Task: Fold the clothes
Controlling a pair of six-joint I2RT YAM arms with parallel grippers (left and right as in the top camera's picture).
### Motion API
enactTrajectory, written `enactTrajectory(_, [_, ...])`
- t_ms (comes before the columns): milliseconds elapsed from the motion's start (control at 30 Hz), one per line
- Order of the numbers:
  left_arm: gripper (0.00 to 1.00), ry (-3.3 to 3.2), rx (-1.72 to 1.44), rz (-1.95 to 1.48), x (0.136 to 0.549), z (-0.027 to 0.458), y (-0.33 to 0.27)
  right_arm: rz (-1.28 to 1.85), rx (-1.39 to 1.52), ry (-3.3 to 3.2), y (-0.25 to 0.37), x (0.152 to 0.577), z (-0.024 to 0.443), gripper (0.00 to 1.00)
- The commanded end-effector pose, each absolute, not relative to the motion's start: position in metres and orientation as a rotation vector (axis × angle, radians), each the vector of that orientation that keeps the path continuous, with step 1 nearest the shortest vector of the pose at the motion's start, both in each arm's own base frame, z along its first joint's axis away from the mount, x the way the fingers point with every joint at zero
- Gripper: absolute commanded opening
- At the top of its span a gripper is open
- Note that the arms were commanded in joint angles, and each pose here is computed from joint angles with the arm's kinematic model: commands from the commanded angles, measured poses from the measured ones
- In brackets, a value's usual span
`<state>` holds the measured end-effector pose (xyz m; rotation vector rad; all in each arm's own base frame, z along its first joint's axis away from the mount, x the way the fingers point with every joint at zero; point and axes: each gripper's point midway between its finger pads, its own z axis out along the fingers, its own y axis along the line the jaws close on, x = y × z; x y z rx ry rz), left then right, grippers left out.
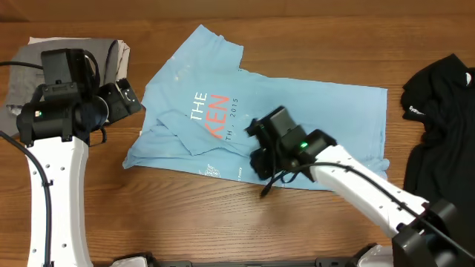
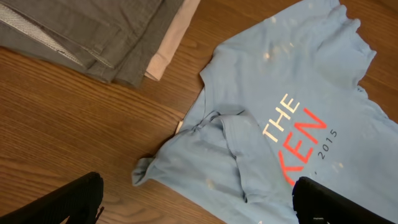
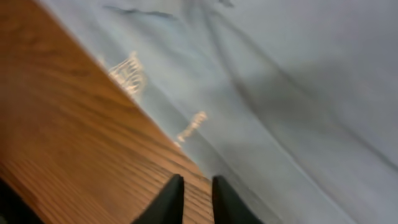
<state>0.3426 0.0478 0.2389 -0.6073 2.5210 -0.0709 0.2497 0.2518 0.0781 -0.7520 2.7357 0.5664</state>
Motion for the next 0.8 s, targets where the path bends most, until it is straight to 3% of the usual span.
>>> enactTrajectory(0, [1.00,2.530,-0.609,-0.046,0.344,0.236,0.052,0.478,-0.887,2.659,0.273,0.250,0.071,0.04])
enactTrajectory(267, [1.00,2.530,-0.609,-0.047,0.344,0.236,0.052,0.406,-0.929,2.682,0.292,0.262,0.010,0.04])
enactTrajectory(767, [1.00,2.530,-0.609,-0.047,0.344,0.236,0.052,0.296,-0.709,2.633,0.274,0.307,0.012,0.04])
